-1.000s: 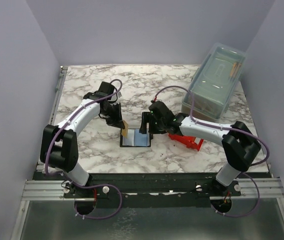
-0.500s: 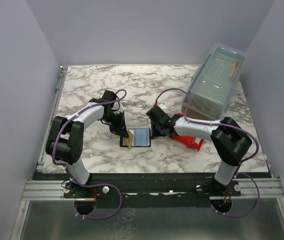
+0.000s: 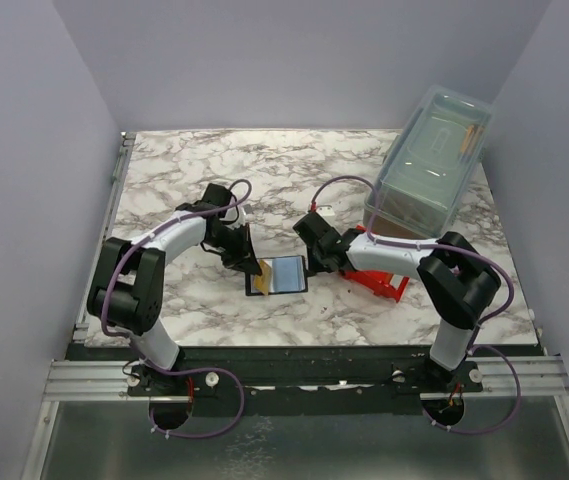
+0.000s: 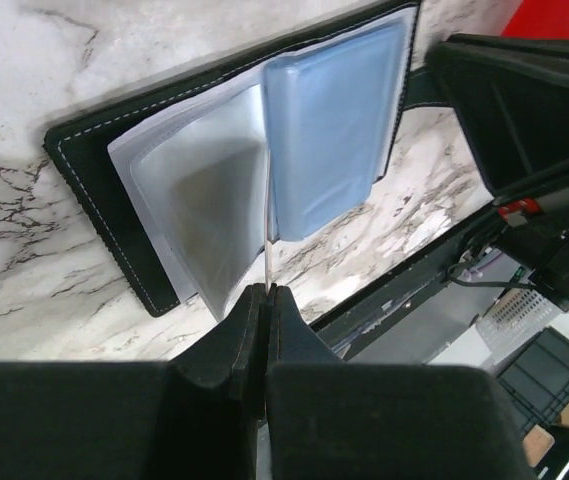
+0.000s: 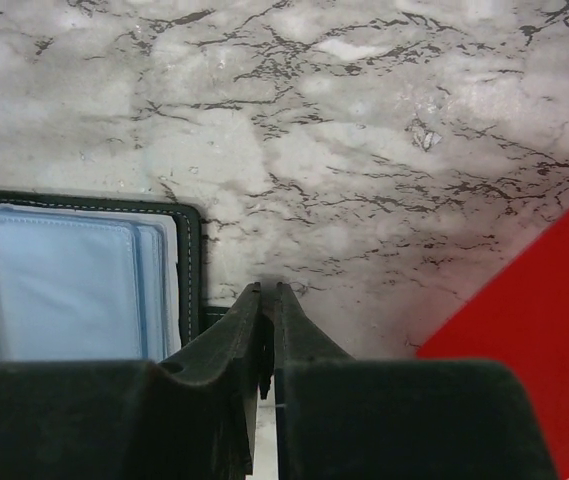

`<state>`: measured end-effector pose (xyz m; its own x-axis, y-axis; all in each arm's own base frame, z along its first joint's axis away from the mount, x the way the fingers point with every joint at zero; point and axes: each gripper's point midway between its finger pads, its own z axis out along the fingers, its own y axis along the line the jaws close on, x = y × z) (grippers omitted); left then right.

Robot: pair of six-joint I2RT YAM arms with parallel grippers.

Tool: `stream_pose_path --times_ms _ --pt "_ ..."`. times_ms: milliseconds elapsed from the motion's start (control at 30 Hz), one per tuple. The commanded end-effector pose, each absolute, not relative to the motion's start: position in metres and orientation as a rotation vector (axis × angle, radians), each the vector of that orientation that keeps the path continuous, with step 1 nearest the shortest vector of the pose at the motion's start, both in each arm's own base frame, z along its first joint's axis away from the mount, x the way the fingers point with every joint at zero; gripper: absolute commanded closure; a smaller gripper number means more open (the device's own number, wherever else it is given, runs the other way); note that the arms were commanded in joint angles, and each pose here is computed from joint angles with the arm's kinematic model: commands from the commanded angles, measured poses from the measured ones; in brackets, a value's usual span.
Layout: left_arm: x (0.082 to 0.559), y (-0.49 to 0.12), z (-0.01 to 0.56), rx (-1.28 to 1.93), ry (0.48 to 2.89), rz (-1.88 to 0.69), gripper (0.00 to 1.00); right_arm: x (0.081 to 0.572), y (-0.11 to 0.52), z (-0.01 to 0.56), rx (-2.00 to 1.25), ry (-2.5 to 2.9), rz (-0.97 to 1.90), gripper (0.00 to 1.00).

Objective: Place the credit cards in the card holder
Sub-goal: Insert the credit card into the card holder.

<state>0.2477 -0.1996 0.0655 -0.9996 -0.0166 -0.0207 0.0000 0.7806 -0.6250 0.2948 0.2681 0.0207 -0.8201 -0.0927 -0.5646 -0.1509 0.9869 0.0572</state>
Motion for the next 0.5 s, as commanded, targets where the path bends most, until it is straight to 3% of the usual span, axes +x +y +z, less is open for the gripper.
stream_pose_path --times_ms 0,467 --pt "0.2577 -0.2077 0.0893 0.02 2.809 -1.099 1.0 0.301 0.2521 0.0091 -0.165 2.548 0.037 0.9" --pt "0.2525 -0.2146 0.0824 0.024 2.809 -1.196 1.0 0.3035 0.2499 0.0091 -0.178 2.547 0.048 0.9"
